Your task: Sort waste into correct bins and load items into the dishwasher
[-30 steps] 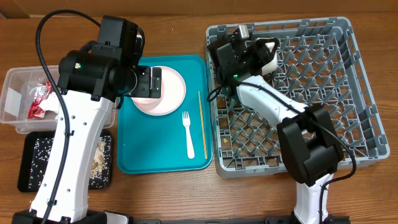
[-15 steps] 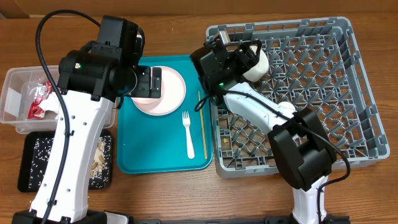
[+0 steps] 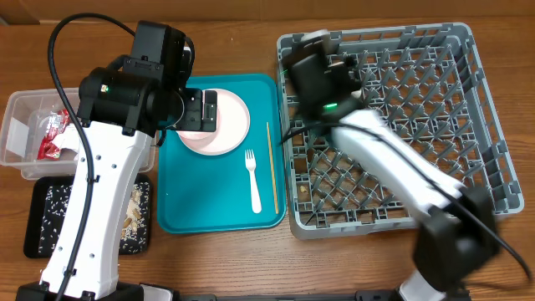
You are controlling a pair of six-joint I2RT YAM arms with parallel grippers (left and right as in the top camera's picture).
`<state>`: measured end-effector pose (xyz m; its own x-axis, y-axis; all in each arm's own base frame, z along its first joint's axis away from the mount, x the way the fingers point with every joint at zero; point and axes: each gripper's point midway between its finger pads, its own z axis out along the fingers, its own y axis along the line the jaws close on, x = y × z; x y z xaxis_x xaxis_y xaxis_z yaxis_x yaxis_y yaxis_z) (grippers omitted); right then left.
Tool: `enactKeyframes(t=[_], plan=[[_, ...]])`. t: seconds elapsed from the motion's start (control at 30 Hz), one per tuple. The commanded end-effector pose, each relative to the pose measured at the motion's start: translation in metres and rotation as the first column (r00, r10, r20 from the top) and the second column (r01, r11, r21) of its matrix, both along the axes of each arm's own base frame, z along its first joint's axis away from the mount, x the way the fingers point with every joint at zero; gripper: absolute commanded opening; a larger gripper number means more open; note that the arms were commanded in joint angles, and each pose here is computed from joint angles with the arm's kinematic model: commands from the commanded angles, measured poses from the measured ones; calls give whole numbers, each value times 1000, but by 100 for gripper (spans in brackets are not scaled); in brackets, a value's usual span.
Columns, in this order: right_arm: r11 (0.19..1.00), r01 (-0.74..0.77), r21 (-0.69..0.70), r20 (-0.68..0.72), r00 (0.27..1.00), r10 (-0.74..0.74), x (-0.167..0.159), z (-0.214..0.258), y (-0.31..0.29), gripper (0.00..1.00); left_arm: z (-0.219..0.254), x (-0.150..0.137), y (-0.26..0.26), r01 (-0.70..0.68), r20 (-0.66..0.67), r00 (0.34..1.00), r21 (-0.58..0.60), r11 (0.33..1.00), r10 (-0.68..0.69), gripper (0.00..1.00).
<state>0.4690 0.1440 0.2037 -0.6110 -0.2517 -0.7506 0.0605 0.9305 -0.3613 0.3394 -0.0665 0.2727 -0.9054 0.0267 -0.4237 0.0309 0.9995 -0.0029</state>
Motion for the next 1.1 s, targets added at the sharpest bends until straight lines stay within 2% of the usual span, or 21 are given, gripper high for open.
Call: enactKeyframes(t=[0.0,0.03,0.07,0.2,0.43,0.63,0.8,0.9,0.97,1.07], plan=[[851,-11,525,-30,999,31,-6,33,-6,49,8,2,1,4,25,1000,5,1000,-4,100],[795,-10,607,-61,996,59,-7,34,-13,8,8,2,1,4,25,1000,5,1000,-4,100],[731,-2,682,-89,992,86,-6,33,-23,4,8,2,1,4,25,1000,5,1000,-4,100],[599,21,801,-145,977,159,4,14,-45,4,8,2,1,4,25,1000,5,1000,-4,100],[605,113,788,-277,943,185,15,-56,-32,4,8,2,1,4,25,1000,5,1000,-4,100],[613,108,783,-305,925,227,16,-79,-9,4,8,2,1,4,25,1000,5,1000,-4,100],[589,36,807,-269,911,313,13,-68,9,4,8,2,1,4,25,1000,5,1000,-4,100],[584,9,812,-231,923,307,14,-38,5,4,8,2,1,4,25,1000,5,1000,-4,100],[579,-23,815,-192,932,308,10,-6,4,7,8,2,1,4,25,1000,5,1000,-4,100],[574,-50,817,-161,937,310,-13,40,1,17,8,2,1,4,25,1000,5,1000,-4,100]])
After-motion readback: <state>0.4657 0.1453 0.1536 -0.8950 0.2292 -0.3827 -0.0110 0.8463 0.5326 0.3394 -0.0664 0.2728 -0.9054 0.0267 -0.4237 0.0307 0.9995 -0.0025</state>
